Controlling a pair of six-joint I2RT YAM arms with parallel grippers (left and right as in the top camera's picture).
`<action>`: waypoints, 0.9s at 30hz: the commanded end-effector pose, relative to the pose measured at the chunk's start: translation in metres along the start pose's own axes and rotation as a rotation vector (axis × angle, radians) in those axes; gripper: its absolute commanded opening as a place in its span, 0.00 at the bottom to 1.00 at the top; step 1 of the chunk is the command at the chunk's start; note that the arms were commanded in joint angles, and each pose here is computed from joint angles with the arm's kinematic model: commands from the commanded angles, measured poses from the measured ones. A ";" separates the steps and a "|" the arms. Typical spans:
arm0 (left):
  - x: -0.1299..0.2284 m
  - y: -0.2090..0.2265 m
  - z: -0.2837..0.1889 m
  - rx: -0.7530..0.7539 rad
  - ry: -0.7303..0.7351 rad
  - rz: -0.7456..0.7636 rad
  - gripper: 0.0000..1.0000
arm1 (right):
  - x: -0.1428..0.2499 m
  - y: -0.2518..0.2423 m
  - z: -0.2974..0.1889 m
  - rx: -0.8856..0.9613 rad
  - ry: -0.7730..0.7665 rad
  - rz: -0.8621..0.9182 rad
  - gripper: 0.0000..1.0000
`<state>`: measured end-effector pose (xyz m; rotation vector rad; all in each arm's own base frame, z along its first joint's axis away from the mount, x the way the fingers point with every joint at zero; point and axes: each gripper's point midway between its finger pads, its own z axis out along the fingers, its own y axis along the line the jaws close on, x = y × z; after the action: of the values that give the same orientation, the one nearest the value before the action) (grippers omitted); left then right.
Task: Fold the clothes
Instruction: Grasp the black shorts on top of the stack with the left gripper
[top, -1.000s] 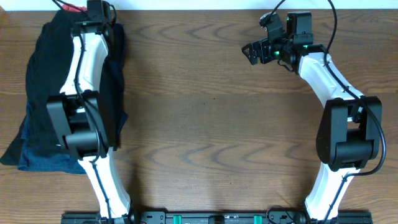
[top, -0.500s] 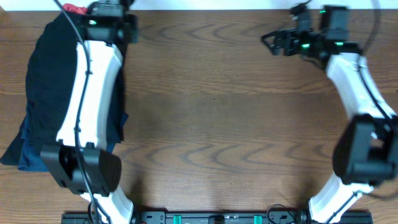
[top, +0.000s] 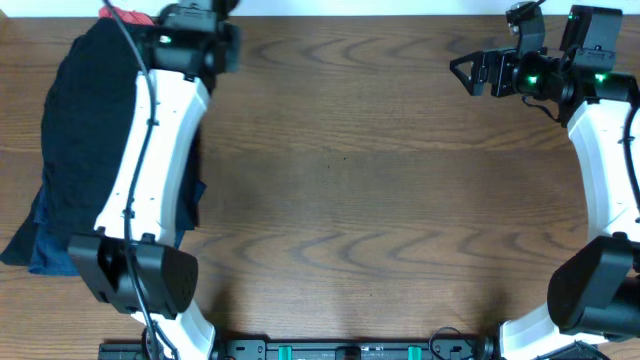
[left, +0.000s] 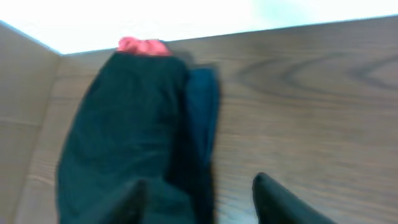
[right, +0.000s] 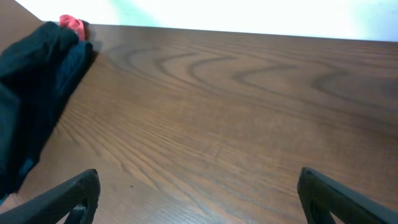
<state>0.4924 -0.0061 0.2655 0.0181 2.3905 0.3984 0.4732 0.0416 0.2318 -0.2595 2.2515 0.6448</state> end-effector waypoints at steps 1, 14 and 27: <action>0.005 0.015 0.024 -0.038 0.035 -0.026 0.67 | 0.000 -0.003 0.001 0.008 0.003 -0.022 0.99; 0.080 0.050 0.135 -0.113 0.299 -0.065 0.84 | 0.006 -0.002 0.002 0.010 0.026 -0.017 0.99; 0.098 0.049 0.153 -0.122 0.350 -0.099 0.06 | 0.006 -0.001 0.003 0.008 0.027 -0.017 0.97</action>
<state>0.5091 0.1055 0.1037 -0.2489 2.7057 0.5385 0.4697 0.0403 0.2266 -0.2649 2.2772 0.6309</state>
